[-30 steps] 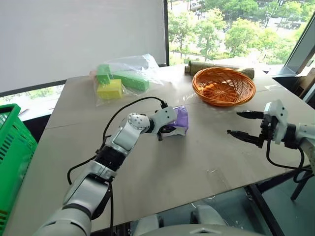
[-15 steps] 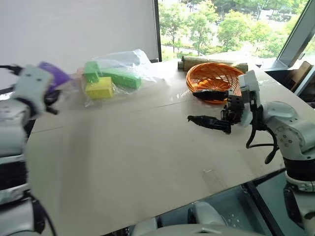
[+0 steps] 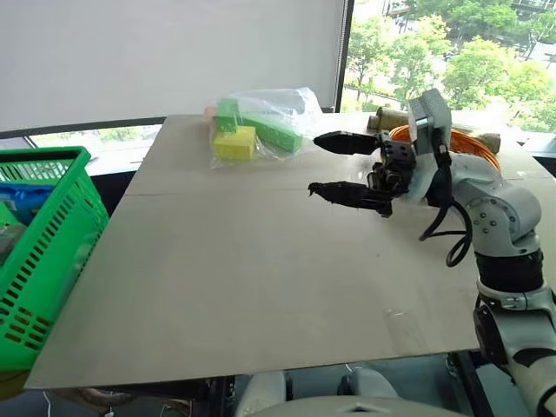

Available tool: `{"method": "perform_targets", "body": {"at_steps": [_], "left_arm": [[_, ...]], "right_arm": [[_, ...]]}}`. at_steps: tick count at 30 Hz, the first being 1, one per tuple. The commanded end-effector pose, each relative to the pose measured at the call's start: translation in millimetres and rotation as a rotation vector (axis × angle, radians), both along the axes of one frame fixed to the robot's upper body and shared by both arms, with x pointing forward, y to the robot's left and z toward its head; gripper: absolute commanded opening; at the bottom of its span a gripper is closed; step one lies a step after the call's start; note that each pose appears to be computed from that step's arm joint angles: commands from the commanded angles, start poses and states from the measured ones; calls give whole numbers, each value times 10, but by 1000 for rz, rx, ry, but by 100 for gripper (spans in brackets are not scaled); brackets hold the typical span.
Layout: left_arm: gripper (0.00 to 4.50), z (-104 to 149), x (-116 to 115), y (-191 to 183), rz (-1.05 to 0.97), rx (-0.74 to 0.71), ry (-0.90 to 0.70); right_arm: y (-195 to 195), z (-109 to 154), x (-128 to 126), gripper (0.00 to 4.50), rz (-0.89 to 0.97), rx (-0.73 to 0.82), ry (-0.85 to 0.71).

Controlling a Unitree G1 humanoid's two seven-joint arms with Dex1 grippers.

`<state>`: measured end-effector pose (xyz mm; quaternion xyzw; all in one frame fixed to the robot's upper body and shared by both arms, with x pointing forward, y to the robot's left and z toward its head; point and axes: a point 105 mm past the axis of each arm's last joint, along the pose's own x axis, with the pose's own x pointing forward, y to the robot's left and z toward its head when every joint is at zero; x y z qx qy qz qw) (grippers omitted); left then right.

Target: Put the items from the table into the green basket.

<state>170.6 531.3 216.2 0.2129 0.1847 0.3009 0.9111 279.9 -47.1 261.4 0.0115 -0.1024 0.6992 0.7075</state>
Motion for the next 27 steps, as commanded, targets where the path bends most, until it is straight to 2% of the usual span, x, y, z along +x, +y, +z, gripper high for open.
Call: {"method": "perform_targets", "body": {"at_steps": [1,2,5,10,13,16,18,20,22,27], "left_arm": [[139,58,117,-73,-62,31,-41],[139,43,127,-75,-67,28,-43],[232,19,151,-84,-84,17,-57],[449,5,163,-81,-86,-12,-113],[449,19,226,-196,-154,-27,-166],[449,-66,374,-613,-374,-28,-172],[449,-208,431,-968,-513,-90,-179],[449,-460,479,-1364,-595,-178,-168],[449,-733,437,-1876,-728,-277,-120],[449,-1028,283,-2718,-858,-497,-132]], "right_arm": [[-12,94,-38,450,3,7,-53],[-14,93,-38,450,1,6,-53],[-36,64,-34,450,-14,-8,-55],[-59,46,-20,450,-30,-13,-52],[-85,11,5,450,-48,-25,-49],[-174,-115,86,450,-104,-53,-33],[-293,-247,194,450,-181,-71,-12],[-472,-491,306,450,-278,-129,-4],[-689,-708,406,450,-376,-152,13],[-1130,-1134,494,450,-534,-193,87]]}}
